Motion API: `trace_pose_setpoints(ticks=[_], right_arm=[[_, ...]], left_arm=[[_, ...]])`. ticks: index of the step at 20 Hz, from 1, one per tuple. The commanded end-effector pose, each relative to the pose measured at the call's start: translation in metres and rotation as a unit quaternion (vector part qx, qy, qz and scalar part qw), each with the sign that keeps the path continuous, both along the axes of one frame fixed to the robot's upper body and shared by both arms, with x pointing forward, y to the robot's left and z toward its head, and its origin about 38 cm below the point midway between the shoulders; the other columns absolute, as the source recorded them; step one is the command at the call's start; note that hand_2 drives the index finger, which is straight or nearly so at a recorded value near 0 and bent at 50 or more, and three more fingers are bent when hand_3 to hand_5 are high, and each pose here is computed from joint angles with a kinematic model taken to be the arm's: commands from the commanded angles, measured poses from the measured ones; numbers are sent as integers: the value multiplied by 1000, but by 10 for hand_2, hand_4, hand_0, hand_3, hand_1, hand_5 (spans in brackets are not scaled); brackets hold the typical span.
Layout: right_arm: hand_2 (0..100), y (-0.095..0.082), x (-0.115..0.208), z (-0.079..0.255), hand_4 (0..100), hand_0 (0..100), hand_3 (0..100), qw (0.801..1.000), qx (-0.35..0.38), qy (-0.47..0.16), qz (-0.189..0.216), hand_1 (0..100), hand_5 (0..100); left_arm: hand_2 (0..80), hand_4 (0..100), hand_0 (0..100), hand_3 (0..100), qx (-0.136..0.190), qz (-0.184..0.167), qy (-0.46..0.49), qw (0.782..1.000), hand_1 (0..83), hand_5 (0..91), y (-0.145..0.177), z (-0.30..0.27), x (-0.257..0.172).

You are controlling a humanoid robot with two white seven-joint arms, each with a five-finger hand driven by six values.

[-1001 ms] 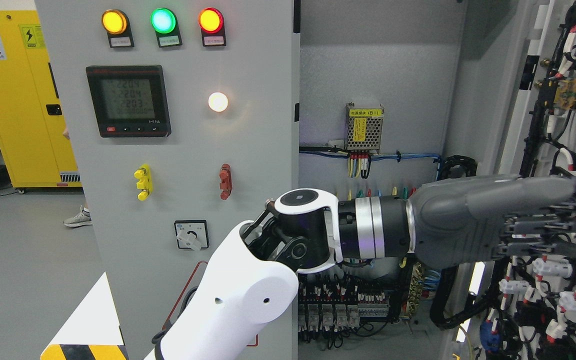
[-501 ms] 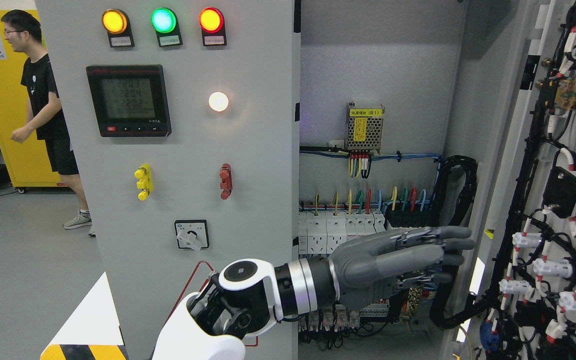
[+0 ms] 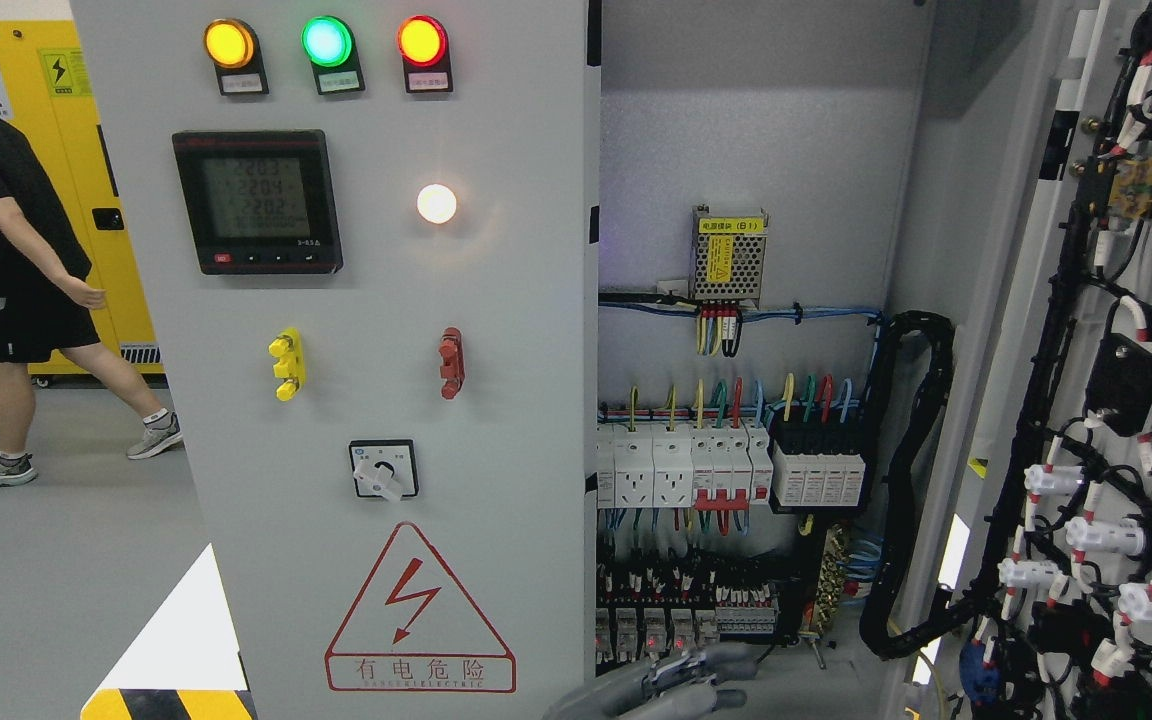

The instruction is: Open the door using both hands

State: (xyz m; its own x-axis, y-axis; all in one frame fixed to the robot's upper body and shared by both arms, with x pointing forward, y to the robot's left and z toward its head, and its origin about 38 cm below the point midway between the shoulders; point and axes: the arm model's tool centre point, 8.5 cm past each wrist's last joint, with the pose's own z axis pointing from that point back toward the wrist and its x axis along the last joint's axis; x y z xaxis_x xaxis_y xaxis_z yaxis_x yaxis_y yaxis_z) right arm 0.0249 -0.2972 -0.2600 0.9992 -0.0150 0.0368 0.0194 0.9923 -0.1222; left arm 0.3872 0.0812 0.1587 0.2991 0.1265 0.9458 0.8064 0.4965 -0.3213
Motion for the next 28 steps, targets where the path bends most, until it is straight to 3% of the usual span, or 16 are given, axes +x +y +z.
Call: trace_pose_setpoints(ticks=[1,9,12,15,18,20,23,28], right_arm=[[40,-1,-19,0,0,0,0,1000,-1,14,-1,500,0],[40,-1,-19,0,0,0,0,1000,-1,14,-1,500,0],[40,-1,-19,0,0,0,0,1000,-1,14,-3,500,0],[40,0,-19,0,0,0,0,1000,0,14,-1,500,0],[40,-1,-19,0,0,0,0,1000,-1,14,-4,500,0],[40,-1,-19,0,0,0,0,1000,-1,14,-3,500,0],[40,-1,-19,0,0,0,0,1000,-1,14,-5,500,0],[40,-2,-19,0,0,0,0,1000,-2,15,-6,500,0]], left_arm=[[0,0,120,0,59,74,106,990,556,0,75,-107,-53],[0,0,120,0,122,196,316,920,556,0,162,-279,-145],[0,0,120,0,152,234,397,875,556,0,185,-338,-197],[0,0,120,0,175,249,499,812,556,0,190,-382,-255],[0,0,120,0,192,255,546,775,556,0,197,-397,-287],[0,0,120,0,198,252,551,771,556,0,198,-398,-292],[0,0,120,0,262,207,555,761,556,0,197,-405,-316],[0,0,120,0,317,179,536,762,556,0,189,-414,-378]])
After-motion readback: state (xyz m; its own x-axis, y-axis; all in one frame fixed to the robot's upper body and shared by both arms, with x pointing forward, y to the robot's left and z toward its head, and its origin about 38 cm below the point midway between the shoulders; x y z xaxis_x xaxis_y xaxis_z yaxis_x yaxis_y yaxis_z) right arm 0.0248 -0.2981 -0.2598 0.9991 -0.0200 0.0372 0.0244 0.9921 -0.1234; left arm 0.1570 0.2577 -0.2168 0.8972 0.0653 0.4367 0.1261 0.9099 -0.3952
